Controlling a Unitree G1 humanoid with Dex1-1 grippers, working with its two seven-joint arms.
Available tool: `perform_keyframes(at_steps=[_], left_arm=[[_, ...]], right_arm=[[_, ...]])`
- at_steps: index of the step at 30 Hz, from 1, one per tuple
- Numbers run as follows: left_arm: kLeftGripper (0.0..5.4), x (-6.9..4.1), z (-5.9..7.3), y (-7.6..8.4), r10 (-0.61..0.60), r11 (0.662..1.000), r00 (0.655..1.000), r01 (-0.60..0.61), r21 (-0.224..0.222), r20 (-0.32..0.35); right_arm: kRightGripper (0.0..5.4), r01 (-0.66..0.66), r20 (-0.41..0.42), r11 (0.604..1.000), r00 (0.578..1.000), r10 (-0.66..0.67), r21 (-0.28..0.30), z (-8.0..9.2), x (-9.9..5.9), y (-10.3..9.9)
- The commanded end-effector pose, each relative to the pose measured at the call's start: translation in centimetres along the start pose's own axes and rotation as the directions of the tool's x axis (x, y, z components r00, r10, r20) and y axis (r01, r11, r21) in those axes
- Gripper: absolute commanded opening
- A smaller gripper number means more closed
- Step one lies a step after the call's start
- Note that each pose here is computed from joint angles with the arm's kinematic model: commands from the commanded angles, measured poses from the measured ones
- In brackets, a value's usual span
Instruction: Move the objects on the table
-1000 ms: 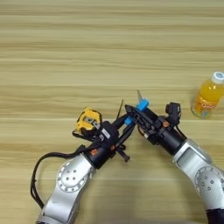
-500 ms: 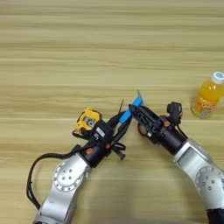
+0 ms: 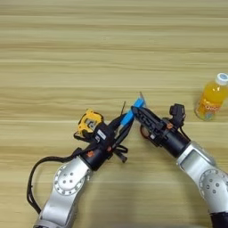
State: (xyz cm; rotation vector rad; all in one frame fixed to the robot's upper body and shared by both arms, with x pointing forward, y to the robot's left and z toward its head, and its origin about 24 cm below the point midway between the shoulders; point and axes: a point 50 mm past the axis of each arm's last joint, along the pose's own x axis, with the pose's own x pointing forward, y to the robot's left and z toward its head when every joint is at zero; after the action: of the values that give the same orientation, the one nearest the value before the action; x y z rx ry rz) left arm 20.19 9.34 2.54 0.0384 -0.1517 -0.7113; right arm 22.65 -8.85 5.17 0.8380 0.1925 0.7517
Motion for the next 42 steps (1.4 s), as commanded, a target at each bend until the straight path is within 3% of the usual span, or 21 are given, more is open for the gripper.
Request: perform_keyframes(at_steps=[1, 3, 4, 21, 25, 34, 42], left_arm=[[0.72, 0.2, -0.3, -0.9, -0.053, 0.998, 0.998, 0.053, 0.017, -0.016], [0.72, 0.2, -0.3, -0.8, -0.041, 0.999, 0.999, 0.042, 0.023, -0.019], [1.01, 0.1, -0.3, -0.7, -0.035, 0.999, 0.999, 0.036, 0.027, -0.021], [2.53, 0.0, -0.4, -0.4, -0.027, 0.998, 0.999, 0.029, 0.050, -0.037], [2.84, 0.0, -0.3, -0.2, -0.015, 0.998, 0.999, 0.017, 0.053, -0.031], [3.66, 0.0, 0.5, 2.7, 0.127, 0.989, 0.992, -0.127, 0.080, 0.009], [4.50, -0.5, 1.0, 6.1, 0.299, 0.948, 0.954, -0.301, 0.104, 0.031]], right_arm=[[1.58, -0.002, 0.006, 1.000, 1.000, 0.002, -0.013, 0.4, 0.3, 0.2], [1.58, -0.001, 0.008, 1.000, 1.000, 0.001, -0.014, 0.4, 0.3, 0.2], [1.58, 0.000, 0.009, 1.000, 1.000, 0.000, -0.015, 0.4, 0.3, 0.2], [1.42, 0.042, 0.032, 0.998, 0.999, -0.041, -0.055, 0.8, 0.2, -0.2], [1.42, 0.070, 0.044, 0.993, 0.997, -0.066, -0.091, 1.1, 0.2, -0.4], [1.41, 0.158, 0.085, 0.964, 0.986, -0.143, -0.212, 2.4, -0.3, -1.2], [1.41, 0.222, 0.111, 0.931, 0.974, -0.198, -0.289, 3.3, -0.8, -1.5]])
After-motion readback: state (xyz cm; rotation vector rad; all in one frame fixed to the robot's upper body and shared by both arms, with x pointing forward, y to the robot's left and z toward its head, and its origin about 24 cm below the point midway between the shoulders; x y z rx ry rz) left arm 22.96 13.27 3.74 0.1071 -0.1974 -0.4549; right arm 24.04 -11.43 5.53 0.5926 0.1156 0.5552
